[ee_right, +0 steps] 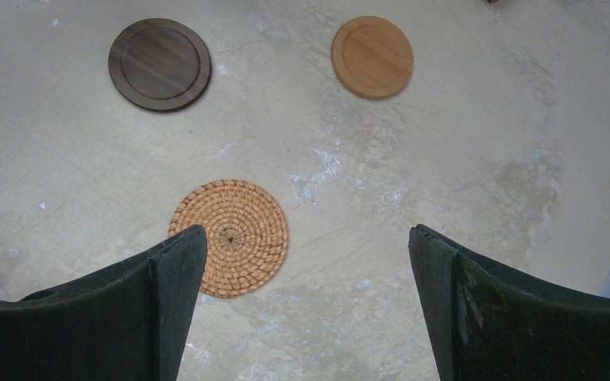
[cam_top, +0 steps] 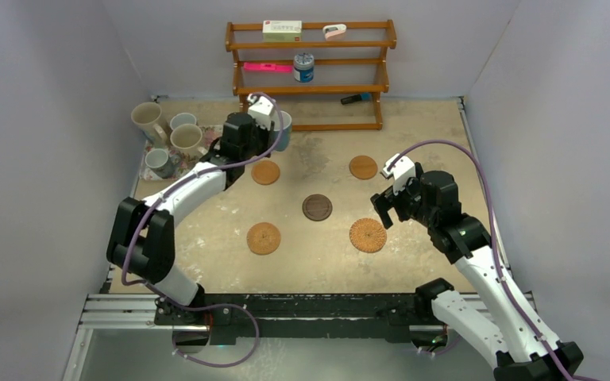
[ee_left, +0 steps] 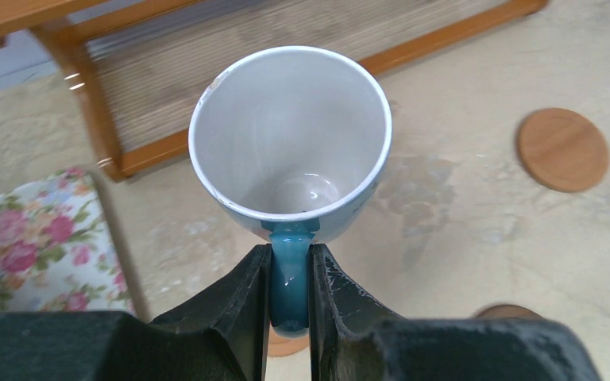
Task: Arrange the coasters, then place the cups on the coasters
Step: Pick up the cup from the tray, then place the cup at the center of the board.
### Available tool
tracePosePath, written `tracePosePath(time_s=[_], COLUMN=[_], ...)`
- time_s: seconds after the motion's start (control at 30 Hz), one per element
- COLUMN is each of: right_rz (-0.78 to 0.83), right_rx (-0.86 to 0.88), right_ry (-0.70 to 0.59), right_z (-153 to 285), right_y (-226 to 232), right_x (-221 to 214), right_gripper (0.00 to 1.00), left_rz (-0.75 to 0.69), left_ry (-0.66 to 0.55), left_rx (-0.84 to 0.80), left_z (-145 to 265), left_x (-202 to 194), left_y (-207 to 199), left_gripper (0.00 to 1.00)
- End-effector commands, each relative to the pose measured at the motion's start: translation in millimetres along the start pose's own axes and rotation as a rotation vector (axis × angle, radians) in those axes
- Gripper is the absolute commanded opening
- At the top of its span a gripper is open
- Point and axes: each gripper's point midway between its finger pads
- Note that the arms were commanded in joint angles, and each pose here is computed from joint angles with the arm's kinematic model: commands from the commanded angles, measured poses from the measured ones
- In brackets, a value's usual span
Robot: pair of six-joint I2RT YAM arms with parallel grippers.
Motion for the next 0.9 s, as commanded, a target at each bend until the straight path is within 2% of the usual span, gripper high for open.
tracePosePath(time_s=[0.0, 0.3, 0.87], right_rz=[-0.001, -0.001, 0.0], right_rx=[-0.002, -0.005, -0.001], right_ry=[-0.015, -0.006, -0.005], right_z=[-1.1, -3.1, -3.2], right_y=[0.4, -0.5, 0.3], right_x=[1.9, 0.6, -0.2], right_gripper=[0.99, 0.99, 0.99], left_rz=[-0.034, -0.063, -0.097], left_ry=[-0.167, -0.152, -0.048], left_rx=[-0.1, -0.213, -0.245], left_z=[-6.1, -17.0, -38.6], left_x=[42.2, 23.4, -26.7], left_y=[-32.3, -80.6, -104.6], left_gripper=[0.0, 0.0, 0.0])
Point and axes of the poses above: each gripper's point midway between its finger pads, its own z axis back along the fingers, its own y axis along the line the jaws close on, x = y × z, and after that the axes turned 1 degree about -z, right-handed
